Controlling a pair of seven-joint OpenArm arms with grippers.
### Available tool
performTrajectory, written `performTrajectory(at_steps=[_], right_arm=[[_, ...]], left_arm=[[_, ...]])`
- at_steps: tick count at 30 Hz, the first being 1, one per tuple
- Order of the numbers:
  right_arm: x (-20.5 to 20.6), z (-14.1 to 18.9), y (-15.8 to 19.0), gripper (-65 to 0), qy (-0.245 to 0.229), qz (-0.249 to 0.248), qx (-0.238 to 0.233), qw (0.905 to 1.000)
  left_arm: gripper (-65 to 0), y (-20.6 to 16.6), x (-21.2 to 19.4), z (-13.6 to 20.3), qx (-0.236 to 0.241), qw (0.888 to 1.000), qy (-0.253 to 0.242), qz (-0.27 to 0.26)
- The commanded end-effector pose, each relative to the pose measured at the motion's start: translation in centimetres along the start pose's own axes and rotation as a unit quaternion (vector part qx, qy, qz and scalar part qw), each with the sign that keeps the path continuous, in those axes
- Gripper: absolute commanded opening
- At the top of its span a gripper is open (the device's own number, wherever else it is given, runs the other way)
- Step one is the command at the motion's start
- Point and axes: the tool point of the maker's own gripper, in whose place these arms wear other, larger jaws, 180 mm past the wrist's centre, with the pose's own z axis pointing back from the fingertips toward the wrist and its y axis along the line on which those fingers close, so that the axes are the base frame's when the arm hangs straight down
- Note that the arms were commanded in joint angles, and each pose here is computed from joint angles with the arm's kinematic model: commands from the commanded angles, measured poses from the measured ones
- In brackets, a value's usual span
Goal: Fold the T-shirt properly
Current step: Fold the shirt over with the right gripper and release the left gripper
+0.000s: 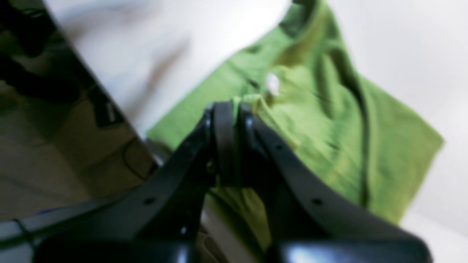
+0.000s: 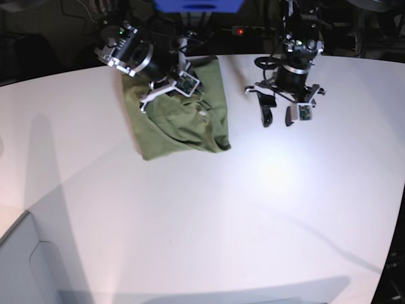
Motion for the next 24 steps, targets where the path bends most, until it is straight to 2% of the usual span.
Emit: performTrajectory(at_steps=[1,9,11,16,19,21,24], right_arm=[[1.1,0.2,0.4,-64.8,-0.023,0.005,0.007,0.9997],[0.0,0.2,3.5,-63.1,-0.002,0.061,0.068,0.9958],[0.1,0.1,3.9,-58.1,-0.003,0.073,0.078,0.9943],[-0.1,0.2,4.3,-37.2,0.000,0.083,0.087,0.9927],[0.2,0.4,4.1,-27.0,-0.006,0.083,0.083,0.9930],[0.5,0.6,3.2,-23.5,-0.009,0.084,0.069,0.9940],[0.5,1.4,0.6,-23.6,-0.008,0.077,0.026,0.9966]], left_arm=[[-32.8,0.6,1.4,0.2,0.007,1.000,-0.024,-0.003],[-32.8,3.6,2.1,0.6,0.046,0.998,-0.034,-0.003],[-32.8,3.6,2.1,0.6,0.046,0.998,-0.034,-0.003],[-32.8,4.1,2.1,0.7,0.053,0.998,-0.034,-0.004],[-32.8,4.1,2.1,0.8,0.053,0.998,-0.034,-0.004],[-32.8,4.1,2.0,0.8,0.054,0.998,-0.033,-0.003],[-32.7,4.1,1.8,0.9,0.055,0.998,-0.030,-0.001]])
